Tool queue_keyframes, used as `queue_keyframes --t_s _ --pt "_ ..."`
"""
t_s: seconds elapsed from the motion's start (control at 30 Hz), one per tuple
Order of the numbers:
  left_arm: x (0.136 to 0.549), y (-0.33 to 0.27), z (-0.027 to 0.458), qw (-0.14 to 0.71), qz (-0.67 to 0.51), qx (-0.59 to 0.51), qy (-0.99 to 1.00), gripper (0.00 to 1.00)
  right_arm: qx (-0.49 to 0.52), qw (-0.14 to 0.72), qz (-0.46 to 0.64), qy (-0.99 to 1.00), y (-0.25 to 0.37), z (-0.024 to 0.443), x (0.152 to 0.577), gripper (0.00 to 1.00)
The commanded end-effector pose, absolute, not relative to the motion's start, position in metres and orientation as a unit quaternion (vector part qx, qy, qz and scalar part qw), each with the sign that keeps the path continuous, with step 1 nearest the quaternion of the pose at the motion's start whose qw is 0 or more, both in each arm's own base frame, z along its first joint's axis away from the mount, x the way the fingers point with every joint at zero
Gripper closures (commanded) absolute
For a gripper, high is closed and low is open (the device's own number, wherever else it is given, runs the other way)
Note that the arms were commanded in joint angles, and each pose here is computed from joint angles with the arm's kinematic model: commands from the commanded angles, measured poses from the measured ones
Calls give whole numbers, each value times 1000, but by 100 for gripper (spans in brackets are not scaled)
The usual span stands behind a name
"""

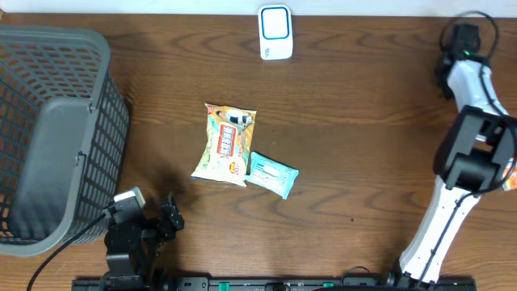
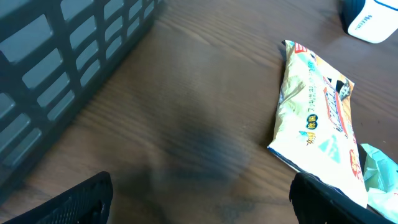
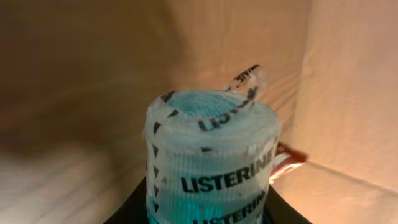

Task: Scan the item barcode
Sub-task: 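Carry the teal bottle to the right table edge and release it, then reach the right gripper to the green wipes pack and grasp it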

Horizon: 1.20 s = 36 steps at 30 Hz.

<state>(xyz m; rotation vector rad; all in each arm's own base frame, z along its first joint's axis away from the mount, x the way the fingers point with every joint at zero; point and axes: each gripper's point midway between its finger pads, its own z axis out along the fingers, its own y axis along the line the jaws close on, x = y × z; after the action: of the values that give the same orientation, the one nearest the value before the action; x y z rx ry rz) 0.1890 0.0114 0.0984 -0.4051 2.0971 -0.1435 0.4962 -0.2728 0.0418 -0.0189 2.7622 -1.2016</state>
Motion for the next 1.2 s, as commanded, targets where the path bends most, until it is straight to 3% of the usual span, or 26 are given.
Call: queue_keyframes --t_s 0.0,0.07,0.17,0.23,0.3,0.4,0.53,0.73,0.83,0.93,1.03,1.1,1.17 --pt "189 13 98 481 -57 -170 858 9 24 51 -406 912 -296 33 475 96" --pt "189 13 98 481 -57 -170 858 9 35 46 -406 912 -306 27 466 88" --pt "189 13 98 481 -57 -170 858 9 59 51 -403 912 -320 25 459 57" --pt "189 13 98 481 -56 -170 858 9 75 58 -404 910 -325 26 458 48" --pt "189 13 98 481 -57 -170 858 9 77 55 -410 907 -325 27 457 25" --pt "189 13 98 481 -56 -170 858 9 81 53 -426 900 -326 36 456 1" --pt "189 13 98 481 -57 -170 858 9 93 86 -434 892 -319 64 466 1" --pt "189 13 98 481 -56 -170 858 9 147 240 -364 888 -267 142 504 1" --pt "189 13 98 481 -57 -170 858 9 126 309 -224 916 -192 167 526 1" --pt "189 13 98 481 -57 -170 858 9 58 329 -25 942 -86 181 530 19" --pt "189 13 98 481 -57 -170 858 9 -37 300 200 932 35 196 510 23" --pt "189 13 98 481 -56 -170 858 9 -88 258 301 914 98 202 487 16" --pt "189 13 98 481 -56 -170 858 9 -113 206 322 917 138 190 463 6"
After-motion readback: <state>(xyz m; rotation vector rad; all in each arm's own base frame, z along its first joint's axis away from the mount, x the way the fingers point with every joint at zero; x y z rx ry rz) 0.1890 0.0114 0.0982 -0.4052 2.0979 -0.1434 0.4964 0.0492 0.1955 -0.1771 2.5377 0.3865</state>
